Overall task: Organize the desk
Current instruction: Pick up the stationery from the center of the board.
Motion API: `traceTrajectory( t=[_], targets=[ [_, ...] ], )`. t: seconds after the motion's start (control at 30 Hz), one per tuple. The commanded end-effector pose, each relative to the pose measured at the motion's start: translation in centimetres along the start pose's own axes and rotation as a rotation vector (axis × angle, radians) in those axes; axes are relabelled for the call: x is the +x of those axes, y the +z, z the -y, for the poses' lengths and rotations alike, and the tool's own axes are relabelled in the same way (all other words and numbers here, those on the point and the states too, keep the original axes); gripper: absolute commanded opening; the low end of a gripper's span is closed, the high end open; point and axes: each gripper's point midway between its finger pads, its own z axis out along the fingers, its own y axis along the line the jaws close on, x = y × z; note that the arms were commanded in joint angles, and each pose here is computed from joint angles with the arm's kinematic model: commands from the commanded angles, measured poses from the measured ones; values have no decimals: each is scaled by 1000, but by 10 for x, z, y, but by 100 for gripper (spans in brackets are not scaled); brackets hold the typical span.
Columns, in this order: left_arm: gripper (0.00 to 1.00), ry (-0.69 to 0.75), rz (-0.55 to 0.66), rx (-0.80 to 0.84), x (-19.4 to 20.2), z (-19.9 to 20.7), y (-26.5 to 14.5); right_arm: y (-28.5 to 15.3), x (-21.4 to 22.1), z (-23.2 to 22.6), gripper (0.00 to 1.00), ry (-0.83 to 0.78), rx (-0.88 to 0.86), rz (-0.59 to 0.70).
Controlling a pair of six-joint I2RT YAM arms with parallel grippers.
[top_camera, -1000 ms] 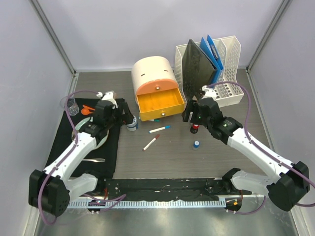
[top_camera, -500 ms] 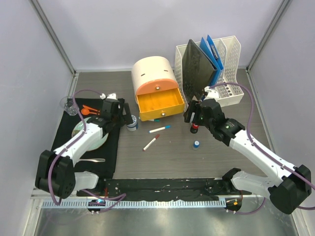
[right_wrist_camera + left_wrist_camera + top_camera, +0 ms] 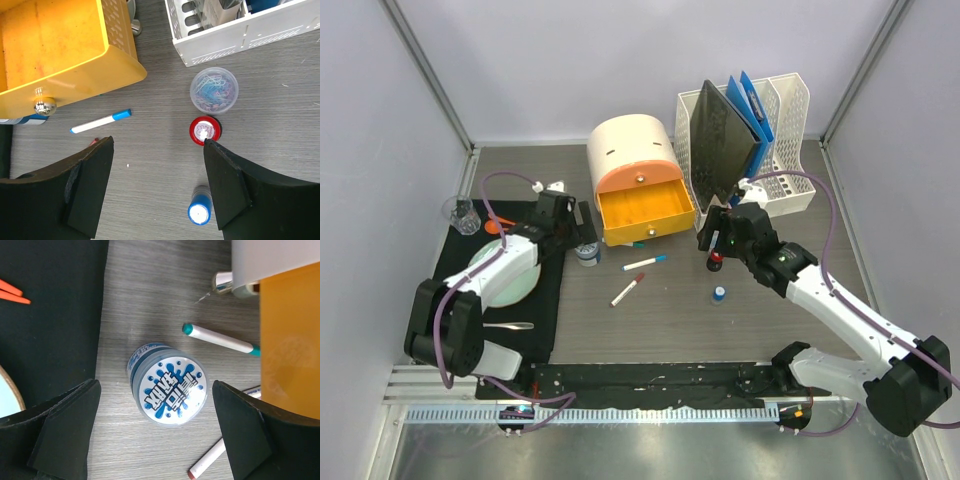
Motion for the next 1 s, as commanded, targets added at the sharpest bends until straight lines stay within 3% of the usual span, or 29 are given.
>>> traceTrajectory(
  t=[0.0,0.73,0.83,0.97],
  targets=[
    [100,-21,26,38,-13,14,4,-5,-12,1,78,19,-1,46],
    [99,-13,8,11,-4,19,12,-4,-12,5,78,30,4,42],
    [86,-3,-7,4,1,16,13,-4,-13,5,78,34,2,44],
    [80,-1,-25,-4,13,10,12,-4,-10,6,78,36,5,40]
  ],
)
